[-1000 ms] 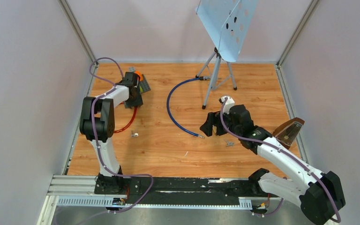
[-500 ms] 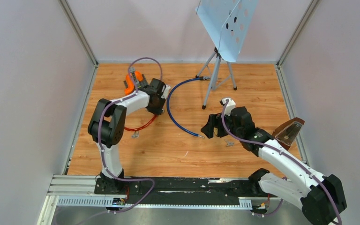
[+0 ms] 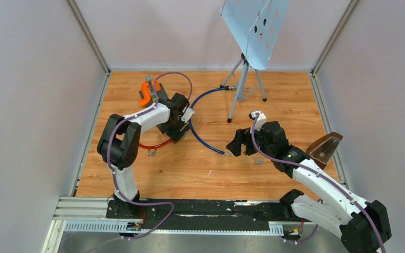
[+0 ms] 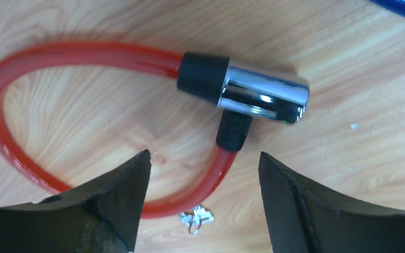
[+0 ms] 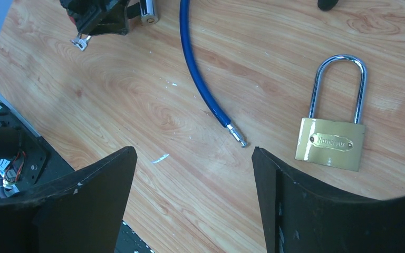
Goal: Unlock with the key
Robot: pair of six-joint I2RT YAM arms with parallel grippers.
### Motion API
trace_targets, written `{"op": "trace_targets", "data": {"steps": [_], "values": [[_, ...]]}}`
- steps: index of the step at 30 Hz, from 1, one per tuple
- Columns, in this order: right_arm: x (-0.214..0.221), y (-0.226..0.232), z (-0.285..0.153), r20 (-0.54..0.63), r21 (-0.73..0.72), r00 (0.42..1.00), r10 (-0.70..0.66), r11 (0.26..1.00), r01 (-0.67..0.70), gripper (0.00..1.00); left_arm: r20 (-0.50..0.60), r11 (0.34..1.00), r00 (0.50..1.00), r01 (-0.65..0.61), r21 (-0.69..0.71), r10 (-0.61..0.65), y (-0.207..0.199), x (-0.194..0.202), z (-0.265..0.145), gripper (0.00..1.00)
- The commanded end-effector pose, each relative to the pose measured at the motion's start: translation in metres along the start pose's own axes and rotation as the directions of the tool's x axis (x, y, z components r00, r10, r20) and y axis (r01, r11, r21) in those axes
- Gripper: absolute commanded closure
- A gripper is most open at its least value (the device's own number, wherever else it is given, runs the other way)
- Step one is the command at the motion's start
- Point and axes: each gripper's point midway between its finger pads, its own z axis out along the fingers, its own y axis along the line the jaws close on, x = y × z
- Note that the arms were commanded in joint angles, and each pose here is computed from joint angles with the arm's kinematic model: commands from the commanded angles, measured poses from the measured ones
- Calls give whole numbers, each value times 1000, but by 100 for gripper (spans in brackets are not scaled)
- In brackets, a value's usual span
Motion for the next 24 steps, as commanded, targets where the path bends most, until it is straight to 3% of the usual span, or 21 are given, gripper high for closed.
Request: {"op": "trace_targets", "data": {"steps": [1,5,7,10,14,19,24], "values": [[-11,7,-3,36,-29,999,-1,1000,2,20,149,990,980,135,-41,-128,10,-14,-55,14],[-11,7,-6,44,-29,999,-4,1000,5,20,259,926,903,372,-72,-342,17,-10,-83,11],[-11,7,-6,46,-29,999,-5,1000,7,20,294,863,837,500,-68,-462,18,2,-91,13],[-11,7,-6,48,-30,999,-8,1000,9,20,317,714,684,700,-29,-657,19,27,-93,15],[-11,6,-6,53,-26,999,-14,1000,15,20,336,564,533,826,-9,-776,24,66,-83,19],[-9,6,-4,44,-35,999,-13,999,15,20,337,471,442,882,4,-831,32,86,-65,25],[-9,5,-4,49,-28,999,-15,999,16,20,309,443,434,895,-44,-846,38,93,-42,35]]}}
